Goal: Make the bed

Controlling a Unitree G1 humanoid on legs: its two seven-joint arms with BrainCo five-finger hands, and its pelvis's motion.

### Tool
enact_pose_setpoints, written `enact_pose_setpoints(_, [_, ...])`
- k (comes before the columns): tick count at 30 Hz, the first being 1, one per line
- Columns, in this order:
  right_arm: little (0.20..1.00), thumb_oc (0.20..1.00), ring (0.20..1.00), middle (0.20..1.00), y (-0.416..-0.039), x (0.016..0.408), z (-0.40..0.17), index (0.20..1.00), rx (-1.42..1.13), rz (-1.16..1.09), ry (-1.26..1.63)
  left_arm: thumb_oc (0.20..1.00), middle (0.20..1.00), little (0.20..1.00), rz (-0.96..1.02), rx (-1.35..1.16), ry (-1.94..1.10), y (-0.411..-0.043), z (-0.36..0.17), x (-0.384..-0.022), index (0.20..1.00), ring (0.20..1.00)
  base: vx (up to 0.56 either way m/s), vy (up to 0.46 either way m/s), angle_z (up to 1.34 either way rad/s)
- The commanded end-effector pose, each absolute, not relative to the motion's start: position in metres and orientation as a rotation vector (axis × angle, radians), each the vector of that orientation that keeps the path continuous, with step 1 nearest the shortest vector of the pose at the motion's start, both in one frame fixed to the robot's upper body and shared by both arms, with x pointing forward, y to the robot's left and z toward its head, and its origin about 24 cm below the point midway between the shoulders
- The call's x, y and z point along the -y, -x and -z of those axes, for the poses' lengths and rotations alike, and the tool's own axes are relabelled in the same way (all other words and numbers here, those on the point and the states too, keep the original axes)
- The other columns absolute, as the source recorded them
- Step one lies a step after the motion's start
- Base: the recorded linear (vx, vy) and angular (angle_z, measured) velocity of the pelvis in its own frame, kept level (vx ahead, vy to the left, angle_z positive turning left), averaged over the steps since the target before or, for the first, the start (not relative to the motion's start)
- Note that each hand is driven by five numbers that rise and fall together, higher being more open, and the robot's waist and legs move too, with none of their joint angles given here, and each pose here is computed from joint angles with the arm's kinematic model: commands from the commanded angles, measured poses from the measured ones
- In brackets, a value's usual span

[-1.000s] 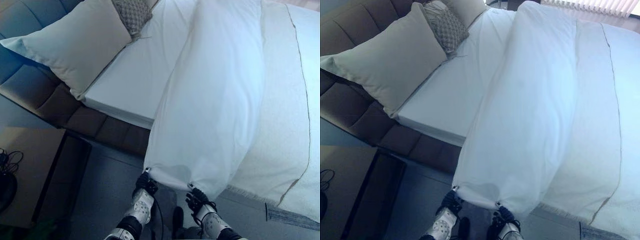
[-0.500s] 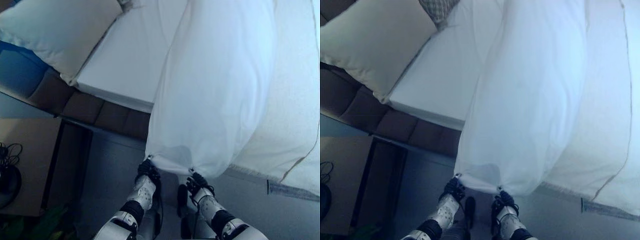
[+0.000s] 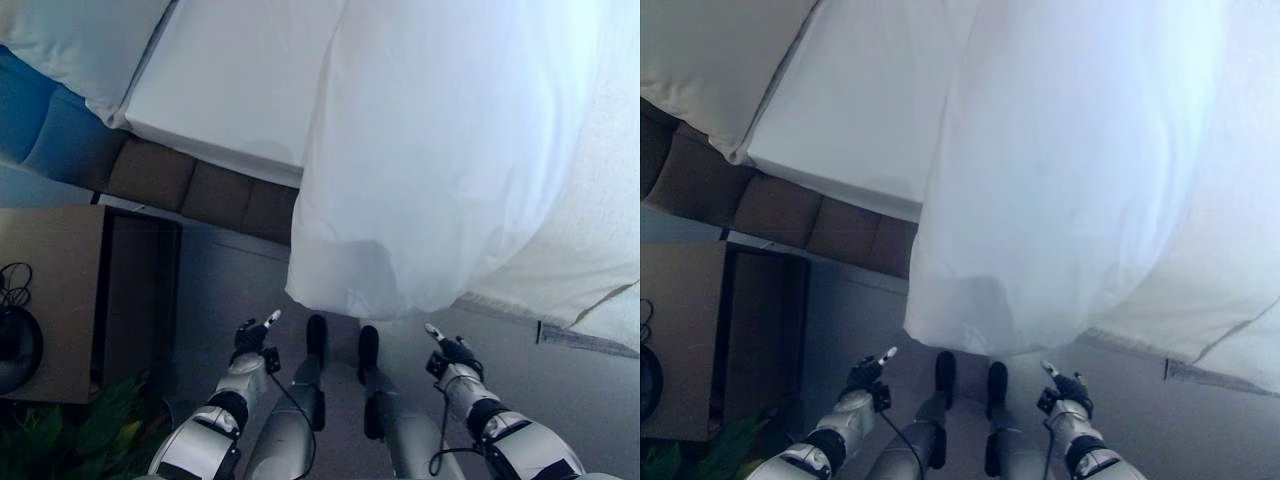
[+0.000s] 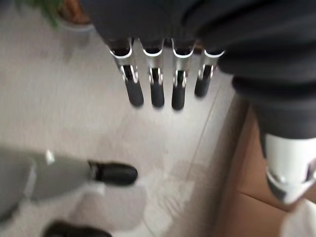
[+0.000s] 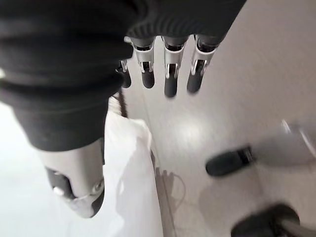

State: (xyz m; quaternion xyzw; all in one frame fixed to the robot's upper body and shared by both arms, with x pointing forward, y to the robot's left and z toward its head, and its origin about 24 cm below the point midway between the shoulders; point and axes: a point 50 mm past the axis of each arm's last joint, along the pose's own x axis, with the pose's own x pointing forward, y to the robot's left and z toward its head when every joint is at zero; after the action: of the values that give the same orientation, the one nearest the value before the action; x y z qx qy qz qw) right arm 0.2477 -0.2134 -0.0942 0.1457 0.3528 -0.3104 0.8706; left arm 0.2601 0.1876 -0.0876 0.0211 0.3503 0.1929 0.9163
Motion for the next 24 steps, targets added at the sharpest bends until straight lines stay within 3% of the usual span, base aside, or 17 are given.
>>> enact_pose_setpoints(1, [1.0, 1.0, 1.0, 1.0, -0.217, 0.21, 0.116, 1.0, -0.841, 0.66, -0.329, 1.0, 1.0, 1.0, -0.323, -0.8, -0.105, -0.243, 0.104, -0.173, 1.0, 1.0, 0.04, -0.005, 0.07])
enact_pose_setpoints(12, [1.0, 1.0, 1.0, 1.0, -0.136, 0.249, 0.145, 1.0, -0.999, 0.792, -0.305, 1.0, 1.0, 1.0, -0.207, -0.927, -0.302, -0.188, 0.132, -0.197, 1.0, 1.0, 0.07, -0.017, 0.02])
enact_pose_setpoints(18, [1.0, 1.0, 1.0, 1.0, -0.144, 0.263, 0.136, 1.0, -0.991, 0.515, 0.081, 1.0, 1.0, 1.0, 0.006, -0.906, -0.649, -0.181, 0.13, -0.226, 1.0, 1.0, 0.06, -0.079, -0.09])
enact_pose_setpoints(24, [1.0, 1.0, 1.0, 1.0, -0.157, 0.257, 0.131, 1.0, -0.945, 0.41, 0.124, 1.0, 1.0, 1.0, -0.05, -0.952, -0.509, -0.172, 0.134, -0.227, 1.0, 1.0, 0.06, -0.095, -0.12])
